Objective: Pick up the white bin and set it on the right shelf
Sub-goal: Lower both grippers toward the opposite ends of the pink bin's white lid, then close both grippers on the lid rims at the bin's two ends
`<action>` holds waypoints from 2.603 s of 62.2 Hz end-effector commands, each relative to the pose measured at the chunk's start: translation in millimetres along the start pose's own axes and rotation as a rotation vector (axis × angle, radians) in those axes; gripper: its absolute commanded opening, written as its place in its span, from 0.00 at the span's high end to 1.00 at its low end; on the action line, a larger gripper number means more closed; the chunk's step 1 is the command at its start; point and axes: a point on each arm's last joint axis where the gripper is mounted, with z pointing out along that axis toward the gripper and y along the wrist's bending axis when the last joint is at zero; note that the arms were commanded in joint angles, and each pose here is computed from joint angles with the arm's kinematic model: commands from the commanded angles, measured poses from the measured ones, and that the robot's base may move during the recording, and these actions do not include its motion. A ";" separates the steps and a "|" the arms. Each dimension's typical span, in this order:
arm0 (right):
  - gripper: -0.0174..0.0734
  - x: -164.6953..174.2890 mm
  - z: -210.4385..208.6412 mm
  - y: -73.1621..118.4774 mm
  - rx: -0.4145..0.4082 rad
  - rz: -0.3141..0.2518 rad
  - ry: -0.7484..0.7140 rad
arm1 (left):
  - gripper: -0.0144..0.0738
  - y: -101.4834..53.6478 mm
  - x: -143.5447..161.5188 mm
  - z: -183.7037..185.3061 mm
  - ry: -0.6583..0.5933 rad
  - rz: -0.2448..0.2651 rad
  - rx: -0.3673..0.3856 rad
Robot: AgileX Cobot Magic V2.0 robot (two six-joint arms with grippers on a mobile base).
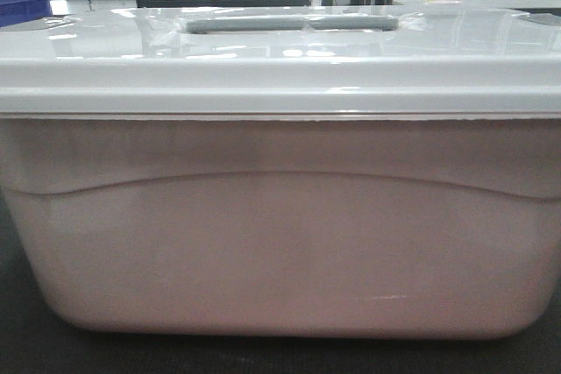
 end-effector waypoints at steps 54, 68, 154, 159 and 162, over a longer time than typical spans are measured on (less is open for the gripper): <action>0.14 -193.2 40.0 17.8 -0.019 0.001 -0.076 | 0.41 -20.9 -178.9 47.0 0.250 -0.131 0.087; 0.12 -185.4 70.3 22.6 -0.044 0.110 0.213 | 0.39 -37.3 -176.9 66.9 0.440 -0.291 0.196; 0.12 -83.9 173.5 10.8 -0.622 0.749 0.906 | 0.40 -24.5 -100.7 207.2 0.904 -0.702 0.837; 0.12 -75.3 170.0 12.3 -0.635 0.792 0.887 | 0.40 -24.6 -95.6 206.5 0.910 -0.734 0.835; 0.12 -71.1 168.2 12.9 -0.637 0.812 0.881 | 0.40 -25.0 -93.2 205.6 0.912 -0.752 0.834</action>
